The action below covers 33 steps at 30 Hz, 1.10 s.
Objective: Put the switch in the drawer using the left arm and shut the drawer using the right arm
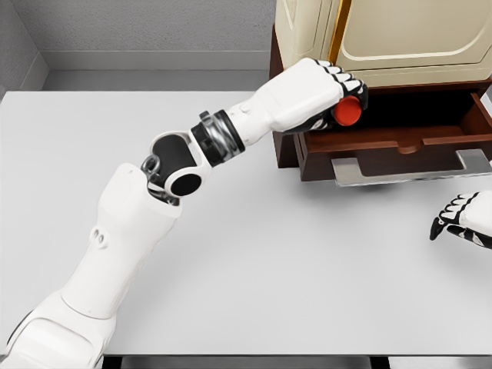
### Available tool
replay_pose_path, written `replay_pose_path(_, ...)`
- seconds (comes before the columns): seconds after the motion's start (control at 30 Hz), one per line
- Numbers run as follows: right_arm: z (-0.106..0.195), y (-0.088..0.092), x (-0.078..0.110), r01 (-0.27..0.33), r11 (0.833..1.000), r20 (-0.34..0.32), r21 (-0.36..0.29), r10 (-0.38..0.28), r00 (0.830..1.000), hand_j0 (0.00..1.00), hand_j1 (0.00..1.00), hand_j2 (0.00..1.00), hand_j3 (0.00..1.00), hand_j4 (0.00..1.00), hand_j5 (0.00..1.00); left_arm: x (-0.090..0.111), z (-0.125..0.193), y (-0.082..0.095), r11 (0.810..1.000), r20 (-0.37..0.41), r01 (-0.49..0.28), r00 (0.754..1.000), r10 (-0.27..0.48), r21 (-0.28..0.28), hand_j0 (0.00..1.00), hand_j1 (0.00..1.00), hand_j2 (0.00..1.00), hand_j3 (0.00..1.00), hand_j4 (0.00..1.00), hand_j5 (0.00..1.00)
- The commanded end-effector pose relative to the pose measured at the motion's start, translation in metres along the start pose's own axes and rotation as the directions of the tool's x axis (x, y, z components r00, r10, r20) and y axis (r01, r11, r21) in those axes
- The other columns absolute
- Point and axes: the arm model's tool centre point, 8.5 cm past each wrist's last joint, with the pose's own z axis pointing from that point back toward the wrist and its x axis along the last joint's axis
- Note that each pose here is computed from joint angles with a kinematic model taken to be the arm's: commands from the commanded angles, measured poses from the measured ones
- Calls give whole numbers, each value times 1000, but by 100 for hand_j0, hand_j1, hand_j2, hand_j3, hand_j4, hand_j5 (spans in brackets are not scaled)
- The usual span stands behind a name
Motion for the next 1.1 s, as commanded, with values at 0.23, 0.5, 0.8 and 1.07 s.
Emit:
replay_pose_path(0.23, 0, -1, 0, 4, 1000, 1, -3, -4, 1000, 46, 46, 46, 46, 46, 46, 2, -1, -3, 998, -7, 54, 999, -54, -25, 66, 66, 66, 66, 66, 66)
replay_pose_path(0.5, 0, -1, 0, 4, 1000, 1, -3, -4, 1000, 46, 46, 46, 46, 46, 46, 4, -2, -1, 998, 1, 59, 998, -58, -19, 77, 77, 77, 77, 77, 77)
replay_pose_path(0.8, 0, -1, 0, 3, 1000, 0, -1, -3, 1000, 46, 46, 46, 46, 46, 46, 4, -1, -1, 998, 0, 61, 998, -61, -18, 77, 77, 77, 77, 77, 77)
replay_pose_path(1.07, 1, -1, -2, 4, 1000, -7, -1, -4, 1000, 47, 47, 47, 47, 47, 47, 30, -1, 28, 992, 71, 101, 992, -106, 69, 84, 84, 84, 84, 84, 84)
